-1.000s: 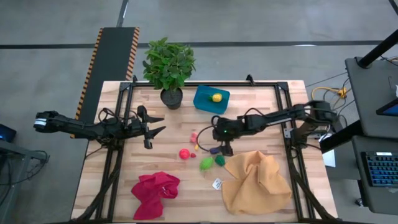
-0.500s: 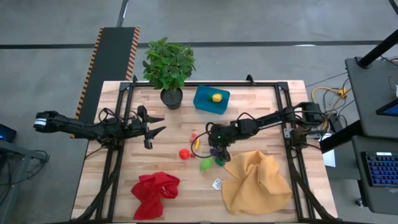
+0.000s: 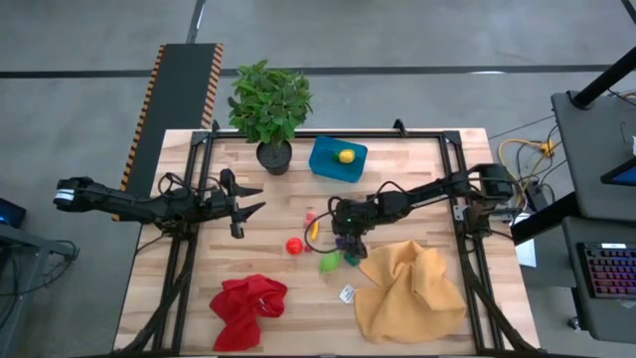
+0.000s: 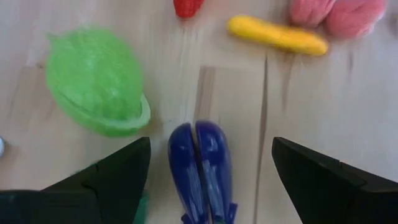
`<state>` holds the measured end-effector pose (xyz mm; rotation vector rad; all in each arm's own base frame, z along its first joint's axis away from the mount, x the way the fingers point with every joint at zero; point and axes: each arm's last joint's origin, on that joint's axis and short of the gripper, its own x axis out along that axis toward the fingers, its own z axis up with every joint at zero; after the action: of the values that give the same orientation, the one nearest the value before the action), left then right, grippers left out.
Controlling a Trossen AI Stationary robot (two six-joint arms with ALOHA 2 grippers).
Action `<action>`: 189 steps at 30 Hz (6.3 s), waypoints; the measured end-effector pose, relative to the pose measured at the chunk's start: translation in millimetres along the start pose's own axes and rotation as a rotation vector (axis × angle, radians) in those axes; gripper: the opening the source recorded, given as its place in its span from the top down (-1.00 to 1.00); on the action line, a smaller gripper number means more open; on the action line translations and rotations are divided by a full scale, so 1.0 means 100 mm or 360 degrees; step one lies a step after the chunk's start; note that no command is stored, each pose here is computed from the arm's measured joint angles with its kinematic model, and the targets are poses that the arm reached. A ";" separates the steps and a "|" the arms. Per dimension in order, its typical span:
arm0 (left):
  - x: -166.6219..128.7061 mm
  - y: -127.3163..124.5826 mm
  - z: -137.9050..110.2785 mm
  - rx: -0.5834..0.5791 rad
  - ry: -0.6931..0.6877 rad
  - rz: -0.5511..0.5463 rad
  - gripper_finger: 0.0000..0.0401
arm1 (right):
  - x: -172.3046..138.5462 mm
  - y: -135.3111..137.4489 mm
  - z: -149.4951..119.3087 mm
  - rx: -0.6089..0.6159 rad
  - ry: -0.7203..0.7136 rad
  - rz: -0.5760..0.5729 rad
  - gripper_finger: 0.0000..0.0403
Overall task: Pick and placing Produce into tupperware
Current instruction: Put the violet eggplant into the blue bin, then put the green bell pepper into the blue bin
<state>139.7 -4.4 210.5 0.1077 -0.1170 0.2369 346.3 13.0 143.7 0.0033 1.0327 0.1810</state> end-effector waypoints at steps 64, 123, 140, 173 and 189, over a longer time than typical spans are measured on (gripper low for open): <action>0.00 0.00 0.00 0.0000 -0.0001 0.0001 0.26 | -0.24 -0.10 0.35 -0.0117 0.0082 -0.0426 0.40; 0.08 -0.03 0.00 0.0037 -0.0058 0.0009 0.26 | -0.81 -2.10 -0.05 0.0681 -0.0105 -0.0911 0.43; 0.08 -0.03 0.00 0.0039 -0.0053 0.0008 0.26 | -0.82 -2.14 -0.14 0.0643 -0.0026 -0.0981 0.42; 0.08 -0.03 -0.01 0.0041 -0.0048 0.0007 0.26 | -0.98 -2.09 -0.09 0.0626 -0.0076 -0.1000 0.00; 0.09 -0.03 -0.01 0.0076 -0.0040 0.0008 0.26 | -1.75 -1.37 0.10 0.0585 -0.0354 -0.0707 0.00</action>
<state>149.1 -5.3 209.9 0.1580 -0.1367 0.2433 287.2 -147.3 286.3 0.1236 0.8097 -0.4065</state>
